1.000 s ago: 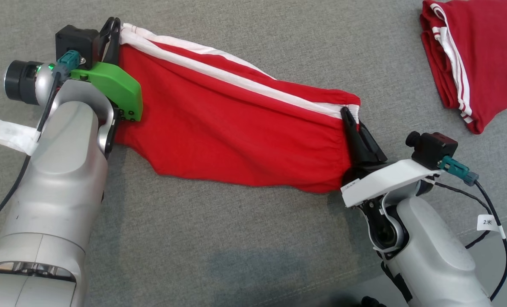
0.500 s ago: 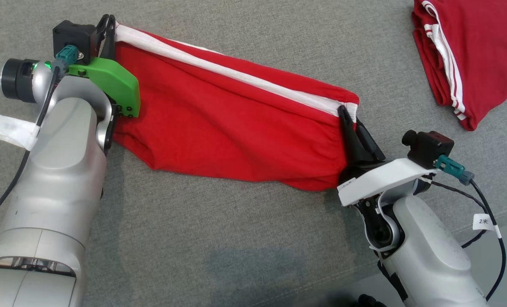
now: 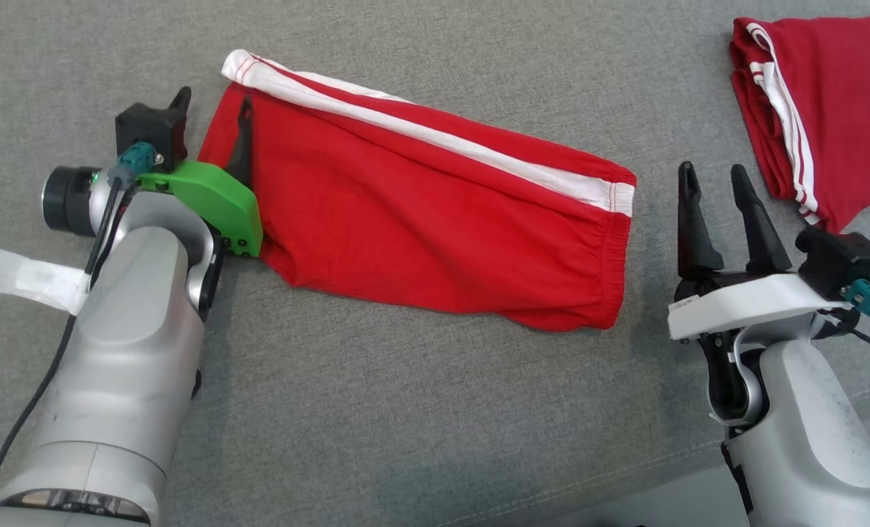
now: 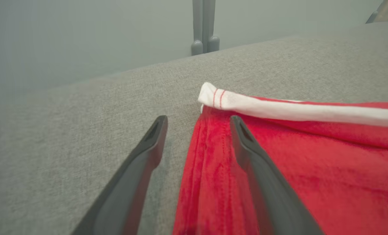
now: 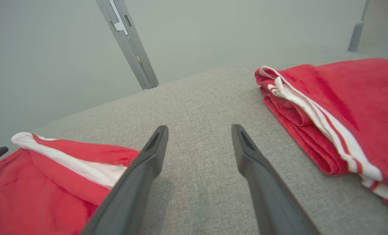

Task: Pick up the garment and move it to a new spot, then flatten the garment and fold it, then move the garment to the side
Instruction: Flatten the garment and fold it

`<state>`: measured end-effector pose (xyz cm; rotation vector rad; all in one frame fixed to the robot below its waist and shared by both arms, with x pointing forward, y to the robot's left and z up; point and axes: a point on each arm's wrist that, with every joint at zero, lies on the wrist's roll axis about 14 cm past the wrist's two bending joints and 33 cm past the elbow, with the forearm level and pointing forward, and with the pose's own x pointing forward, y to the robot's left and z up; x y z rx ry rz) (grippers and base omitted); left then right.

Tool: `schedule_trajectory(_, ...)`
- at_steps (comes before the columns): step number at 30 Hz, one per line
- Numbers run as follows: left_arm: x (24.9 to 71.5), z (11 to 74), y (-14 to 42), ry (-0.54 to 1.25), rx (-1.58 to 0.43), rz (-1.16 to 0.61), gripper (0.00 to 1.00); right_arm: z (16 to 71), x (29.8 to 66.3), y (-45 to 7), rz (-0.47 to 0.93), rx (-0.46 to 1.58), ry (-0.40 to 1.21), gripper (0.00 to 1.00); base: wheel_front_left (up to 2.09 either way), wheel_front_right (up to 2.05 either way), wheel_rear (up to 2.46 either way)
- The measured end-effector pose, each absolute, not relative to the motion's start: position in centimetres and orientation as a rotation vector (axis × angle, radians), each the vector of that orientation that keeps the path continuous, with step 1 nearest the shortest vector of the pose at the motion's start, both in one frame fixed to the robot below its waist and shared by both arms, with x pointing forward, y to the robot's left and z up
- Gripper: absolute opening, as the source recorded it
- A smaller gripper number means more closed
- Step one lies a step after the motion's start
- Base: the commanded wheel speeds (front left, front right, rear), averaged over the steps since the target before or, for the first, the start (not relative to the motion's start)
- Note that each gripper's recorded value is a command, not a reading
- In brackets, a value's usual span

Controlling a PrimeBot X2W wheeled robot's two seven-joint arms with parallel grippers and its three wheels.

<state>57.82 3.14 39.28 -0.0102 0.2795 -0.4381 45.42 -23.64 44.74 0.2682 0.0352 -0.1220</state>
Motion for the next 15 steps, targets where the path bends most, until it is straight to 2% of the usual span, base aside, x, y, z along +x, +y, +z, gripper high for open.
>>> schedule_trajectory(15, 52.9, 36.6, 5.5, 0.420, -0.054, -0.380, 1.00, 46.3, 44.0, -24.0, -0.136, 0.267, -0.002, 1.00, 0.00, 0.00, 0.00)
